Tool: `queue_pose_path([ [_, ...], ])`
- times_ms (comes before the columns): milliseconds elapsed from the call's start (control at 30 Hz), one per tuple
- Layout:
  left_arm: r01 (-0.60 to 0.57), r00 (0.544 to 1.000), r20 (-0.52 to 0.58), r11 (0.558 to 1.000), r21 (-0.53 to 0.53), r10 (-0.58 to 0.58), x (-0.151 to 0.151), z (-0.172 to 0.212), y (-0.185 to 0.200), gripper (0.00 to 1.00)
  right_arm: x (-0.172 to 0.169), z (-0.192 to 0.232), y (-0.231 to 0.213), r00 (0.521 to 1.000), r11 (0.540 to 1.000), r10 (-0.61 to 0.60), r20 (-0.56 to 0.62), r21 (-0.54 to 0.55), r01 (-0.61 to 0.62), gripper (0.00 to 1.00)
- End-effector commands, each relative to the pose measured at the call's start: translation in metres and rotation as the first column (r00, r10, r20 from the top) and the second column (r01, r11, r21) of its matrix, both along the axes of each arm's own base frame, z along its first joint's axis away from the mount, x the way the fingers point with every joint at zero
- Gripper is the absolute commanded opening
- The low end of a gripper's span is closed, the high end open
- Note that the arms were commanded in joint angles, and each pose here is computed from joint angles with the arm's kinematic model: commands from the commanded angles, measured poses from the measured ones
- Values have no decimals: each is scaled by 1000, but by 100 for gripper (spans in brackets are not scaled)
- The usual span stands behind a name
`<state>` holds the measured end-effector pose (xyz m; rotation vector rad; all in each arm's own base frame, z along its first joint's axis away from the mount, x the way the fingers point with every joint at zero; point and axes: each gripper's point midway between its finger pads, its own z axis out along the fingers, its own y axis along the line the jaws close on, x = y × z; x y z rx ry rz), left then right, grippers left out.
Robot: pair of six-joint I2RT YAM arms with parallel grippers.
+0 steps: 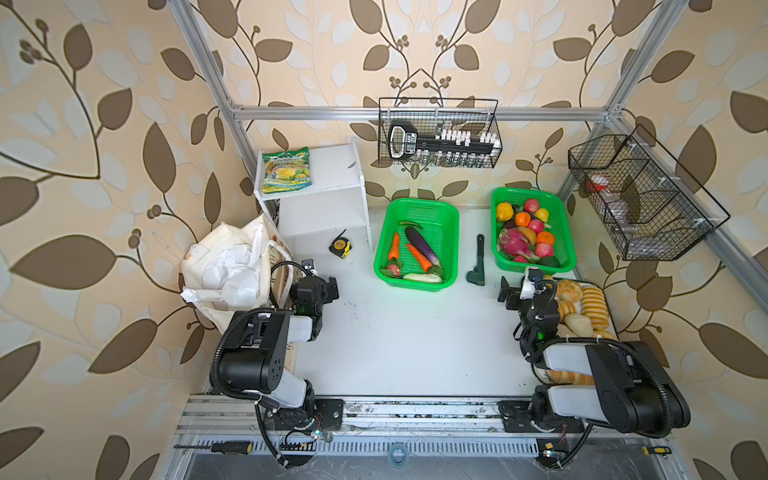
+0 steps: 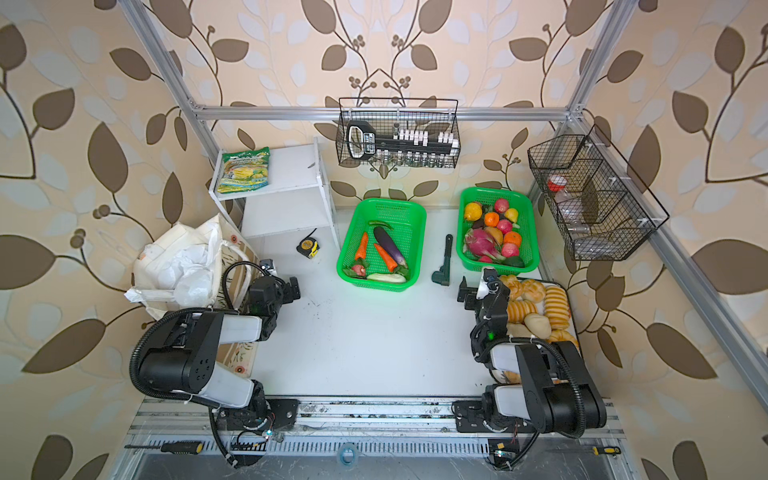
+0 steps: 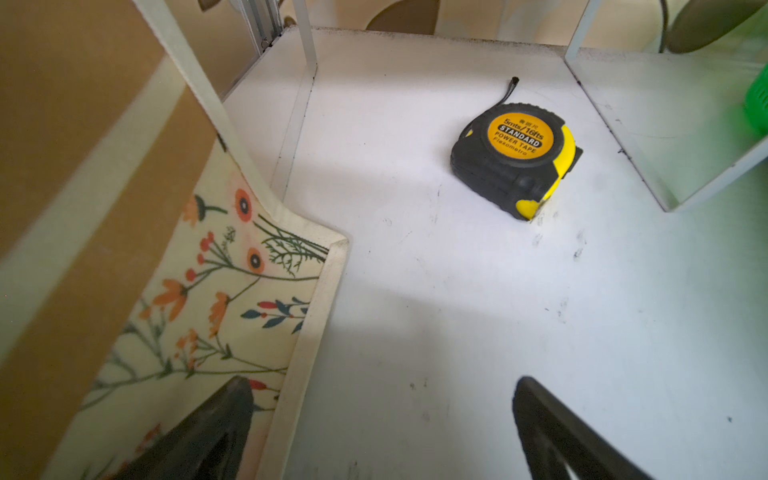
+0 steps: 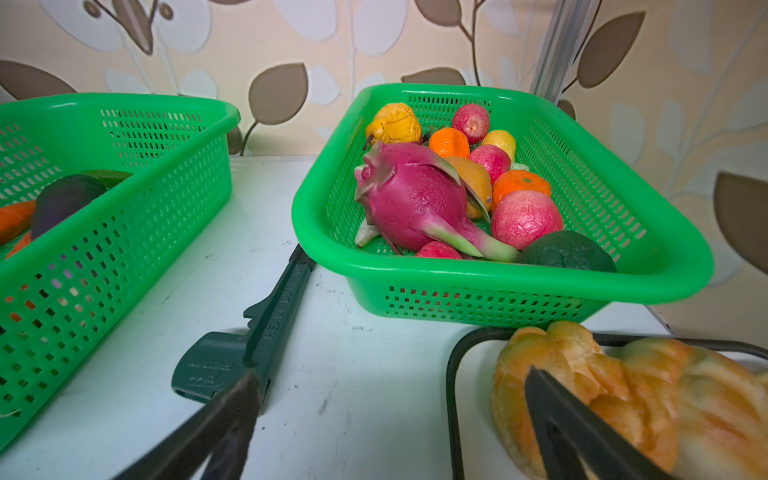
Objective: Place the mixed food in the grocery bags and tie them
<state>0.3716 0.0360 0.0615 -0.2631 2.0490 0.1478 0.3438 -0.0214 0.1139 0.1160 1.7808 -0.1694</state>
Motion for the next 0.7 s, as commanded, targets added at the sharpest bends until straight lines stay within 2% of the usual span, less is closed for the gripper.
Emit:
queue_pose_path([
  [0,-48,997,58,999,-3,48,7,18,10,99,4,6,-1,1000,1000,-9,16,2,9,100],
  [667,-48,997,57,999,-3,48,7,17,10,99,5,5,1,1000,1000,10,11,1,-10,100],
])
